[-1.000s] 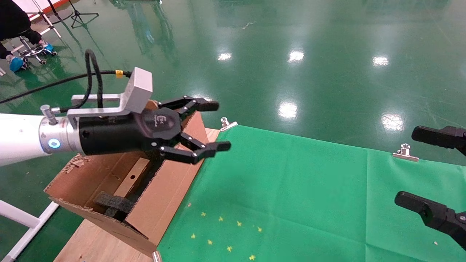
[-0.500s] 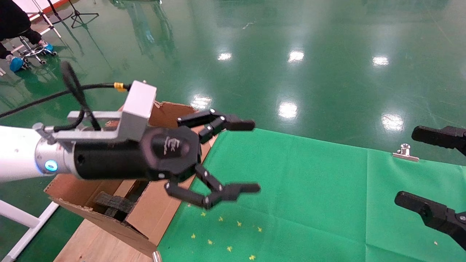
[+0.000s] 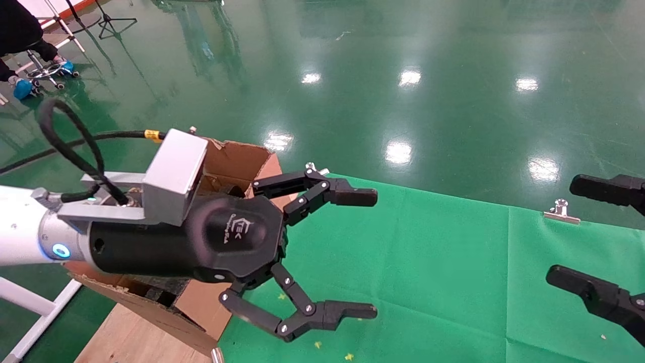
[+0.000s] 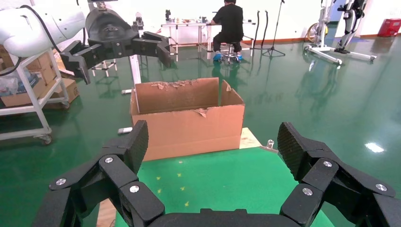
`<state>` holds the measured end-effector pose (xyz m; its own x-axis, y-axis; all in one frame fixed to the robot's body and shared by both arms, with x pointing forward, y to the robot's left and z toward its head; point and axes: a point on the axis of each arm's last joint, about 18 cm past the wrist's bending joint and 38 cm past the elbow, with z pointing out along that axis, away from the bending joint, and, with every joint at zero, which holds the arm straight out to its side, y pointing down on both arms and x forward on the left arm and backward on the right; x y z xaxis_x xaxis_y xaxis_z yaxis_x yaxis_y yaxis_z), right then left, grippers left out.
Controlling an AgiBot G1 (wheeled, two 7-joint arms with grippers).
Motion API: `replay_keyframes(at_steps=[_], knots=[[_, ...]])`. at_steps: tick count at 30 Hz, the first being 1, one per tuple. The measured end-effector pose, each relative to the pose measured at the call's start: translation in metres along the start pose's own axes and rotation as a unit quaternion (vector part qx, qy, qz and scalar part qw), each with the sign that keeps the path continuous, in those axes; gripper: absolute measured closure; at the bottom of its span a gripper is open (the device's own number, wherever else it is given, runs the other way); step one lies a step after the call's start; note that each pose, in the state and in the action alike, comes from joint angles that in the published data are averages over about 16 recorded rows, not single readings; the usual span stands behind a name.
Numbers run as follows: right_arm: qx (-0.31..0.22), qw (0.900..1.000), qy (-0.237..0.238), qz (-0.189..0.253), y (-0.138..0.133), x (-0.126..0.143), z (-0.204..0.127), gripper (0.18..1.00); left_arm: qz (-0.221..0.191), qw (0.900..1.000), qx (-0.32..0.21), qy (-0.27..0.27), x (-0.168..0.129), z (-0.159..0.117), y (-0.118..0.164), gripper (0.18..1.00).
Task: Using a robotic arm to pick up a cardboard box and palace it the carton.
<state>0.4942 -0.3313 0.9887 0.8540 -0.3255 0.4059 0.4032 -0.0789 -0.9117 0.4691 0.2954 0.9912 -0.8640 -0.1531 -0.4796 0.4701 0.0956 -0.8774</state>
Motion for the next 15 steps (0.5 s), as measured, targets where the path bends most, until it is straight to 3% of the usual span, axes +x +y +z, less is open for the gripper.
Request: replay_keyframes(at_steps=[15], knots=[[0.0, 1.0, 0.0, 0.0, 0.0, 0.0, 0.0, 0.178, -0.001, 0.9999, -0.005, -0.008, -0.0044, -0.0022, 0.0018, 0.183]])
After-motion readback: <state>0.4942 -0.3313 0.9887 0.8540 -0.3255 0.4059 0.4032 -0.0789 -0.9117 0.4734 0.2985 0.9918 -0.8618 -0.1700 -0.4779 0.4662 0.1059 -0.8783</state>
